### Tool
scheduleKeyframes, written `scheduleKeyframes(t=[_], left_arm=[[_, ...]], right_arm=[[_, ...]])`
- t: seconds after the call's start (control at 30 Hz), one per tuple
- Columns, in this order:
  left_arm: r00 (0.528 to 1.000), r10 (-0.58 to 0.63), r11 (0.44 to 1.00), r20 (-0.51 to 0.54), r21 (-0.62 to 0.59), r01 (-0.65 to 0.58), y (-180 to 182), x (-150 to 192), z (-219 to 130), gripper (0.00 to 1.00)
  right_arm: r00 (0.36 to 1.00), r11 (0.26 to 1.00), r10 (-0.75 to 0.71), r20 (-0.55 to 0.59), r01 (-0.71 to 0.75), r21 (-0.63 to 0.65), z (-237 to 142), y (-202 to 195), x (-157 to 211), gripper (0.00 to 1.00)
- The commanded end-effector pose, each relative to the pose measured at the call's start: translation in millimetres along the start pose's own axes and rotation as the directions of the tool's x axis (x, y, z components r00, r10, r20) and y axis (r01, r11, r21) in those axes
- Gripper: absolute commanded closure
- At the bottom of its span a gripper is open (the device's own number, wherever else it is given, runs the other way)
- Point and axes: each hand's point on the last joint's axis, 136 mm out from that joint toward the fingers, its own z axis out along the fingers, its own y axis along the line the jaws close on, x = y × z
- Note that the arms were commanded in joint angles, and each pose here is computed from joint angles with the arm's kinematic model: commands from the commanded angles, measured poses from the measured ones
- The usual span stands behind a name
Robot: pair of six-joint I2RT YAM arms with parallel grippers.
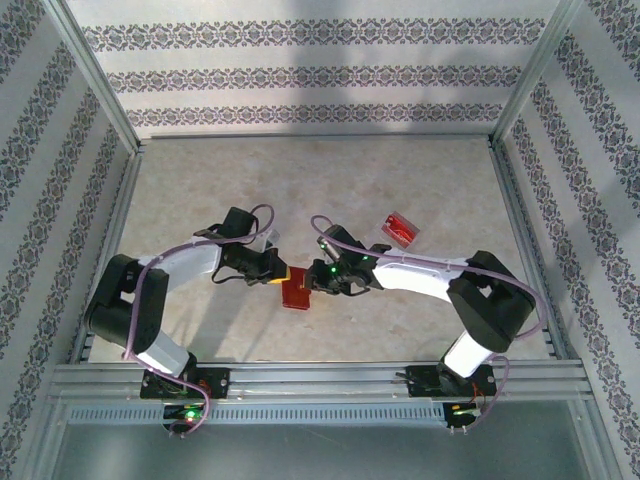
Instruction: Put the credit cards into the card holder
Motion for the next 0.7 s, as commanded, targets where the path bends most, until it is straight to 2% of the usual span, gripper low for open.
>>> scheduleKeyframes(t=[0.0, 0.23, 0.43, 0.67], left_arm=[[0.996, 0.084, 0.996, 0.018, 0.009, -0.084, -15, 1, -9, 1.0], [0.992, 0.122, 0.992, 0.036, 0.036, -0.123, -27, 0, -16, 1.0], [0.992, 0.124, 0.991, 0.034, 0.036, -0.125, -31, -4, -16, 1.0], [0.992, 0.125, 0.991, 0.022, 0.045, -0.126, -34, -3, -13, 1.0]], right_arm=[[0.998, 0.999, -0.044, 0.043, 0.044, 0.009, -15, 16, -6, 0.73], [0.995, 0.997, -0.071, 0.063, 0.072, -0.005, -23, 41, -15, 0.72], [0.997, 0.996, -0.062, 0.039, 0.06, 0.064, -14, 30, -13, 0.66], [0.999, 0.995, -0.053, 0.012, 0.052, 0.087, -2, 25, -6, 0.65]])
